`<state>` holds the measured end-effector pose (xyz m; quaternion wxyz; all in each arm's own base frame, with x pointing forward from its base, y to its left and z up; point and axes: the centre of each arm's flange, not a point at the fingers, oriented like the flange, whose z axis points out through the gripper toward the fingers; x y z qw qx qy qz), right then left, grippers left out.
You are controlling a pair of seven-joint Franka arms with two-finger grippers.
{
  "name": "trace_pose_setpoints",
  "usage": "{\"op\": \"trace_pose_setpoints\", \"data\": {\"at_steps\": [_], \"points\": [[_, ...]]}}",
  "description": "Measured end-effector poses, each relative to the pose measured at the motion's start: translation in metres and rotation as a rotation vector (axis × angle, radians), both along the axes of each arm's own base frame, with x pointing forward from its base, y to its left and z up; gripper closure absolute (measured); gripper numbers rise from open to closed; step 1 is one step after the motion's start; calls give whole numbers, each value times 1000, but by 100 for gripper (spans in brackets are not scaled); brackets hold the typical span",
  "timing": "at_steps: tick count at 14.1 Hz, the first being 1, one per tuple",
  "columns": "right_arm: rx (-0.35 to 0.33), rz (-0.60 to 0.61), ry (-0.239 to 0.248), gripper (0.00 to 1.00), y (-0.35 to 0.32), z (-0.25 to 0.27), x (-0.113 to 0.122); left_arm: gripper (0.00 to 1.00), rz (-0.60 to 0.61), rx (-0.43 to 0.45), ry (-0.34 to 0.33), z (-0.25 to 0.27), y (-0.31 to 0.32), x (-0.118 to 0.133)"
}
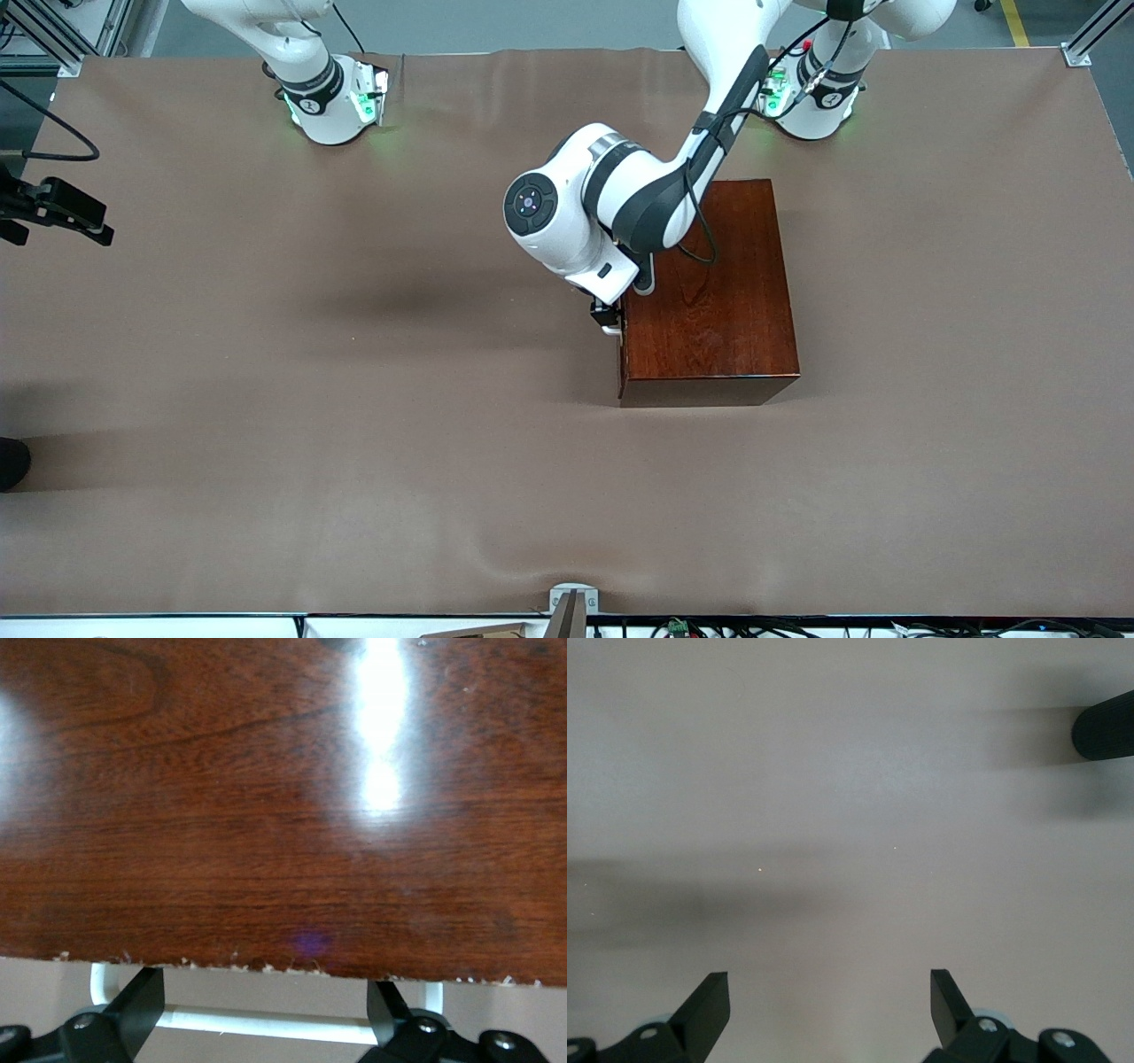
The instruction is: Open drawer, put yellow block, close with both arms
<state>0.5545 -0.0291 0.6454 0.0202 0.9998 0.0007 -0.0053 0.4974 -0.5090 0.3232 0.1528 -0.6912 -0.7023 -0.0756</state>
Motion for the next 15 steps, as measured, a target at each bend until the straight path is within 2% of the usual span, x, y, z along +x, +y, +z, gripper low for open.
{"op": "trace_pose_setpoints", "data": {"at_steps": [6,10,13,15], "points": [[0,0,0,0,0,0,0,0,0,-7,-8,6,-2,1],[0,0,0,0,0,0,0,0,7,-71,-85,61,0,10],[0,0,0,0,0,0,0,0,35,-99,-128,99,25,28],[0,1,0,0,0,0,0,0,26,-115,-128,113,51,49]]}}
